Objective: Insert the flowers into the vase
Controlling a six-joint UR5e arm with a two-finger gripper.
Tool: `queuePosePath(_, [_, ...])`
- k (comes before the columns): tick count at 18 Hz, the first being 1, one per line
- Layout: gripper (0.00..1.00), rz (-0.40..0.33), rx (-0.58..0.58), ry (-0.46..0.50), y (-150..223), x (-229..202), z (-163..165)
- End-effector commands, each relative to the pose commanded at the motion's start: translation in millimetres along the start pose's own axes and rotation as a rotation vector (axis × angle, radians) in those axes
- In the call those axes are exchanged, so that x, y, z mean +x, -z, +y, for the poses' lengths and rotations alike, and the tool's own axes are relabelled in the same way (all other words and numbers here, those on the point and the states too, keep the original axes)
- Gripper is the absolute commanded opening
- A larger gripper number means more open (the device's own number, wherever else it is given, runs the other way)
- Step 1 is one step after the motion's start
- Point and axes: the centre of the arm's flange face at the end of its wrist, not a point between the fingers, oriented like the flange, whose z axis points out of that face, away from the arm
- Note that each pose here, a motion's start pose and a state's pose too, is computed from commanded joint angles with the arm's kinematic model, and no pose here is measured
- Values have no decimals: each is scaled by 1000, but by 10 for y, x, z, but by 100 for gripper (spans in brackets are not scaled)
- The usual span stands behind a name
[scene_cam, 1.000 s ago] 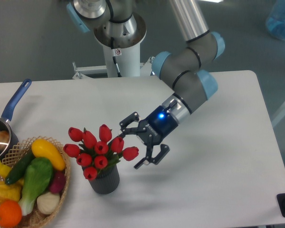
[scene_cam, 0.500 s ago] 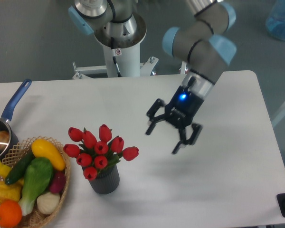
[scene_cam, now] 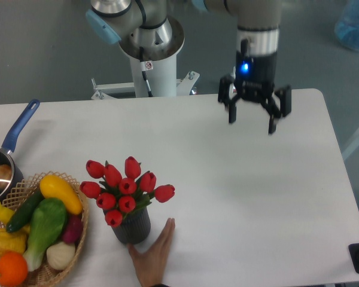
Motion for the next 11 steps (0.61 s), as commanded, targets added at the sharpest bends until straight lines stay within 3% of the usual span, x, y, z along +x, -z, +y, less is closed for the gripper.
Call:
queuePosePath(3, [100, 55, -117, -61, 193, 176, 154])
queuePosePath(6, [100, 96, -145, -148, 273, 235, 293])
queuePosePath(11, [100, 99, -146, -149, 293, 208, 365])
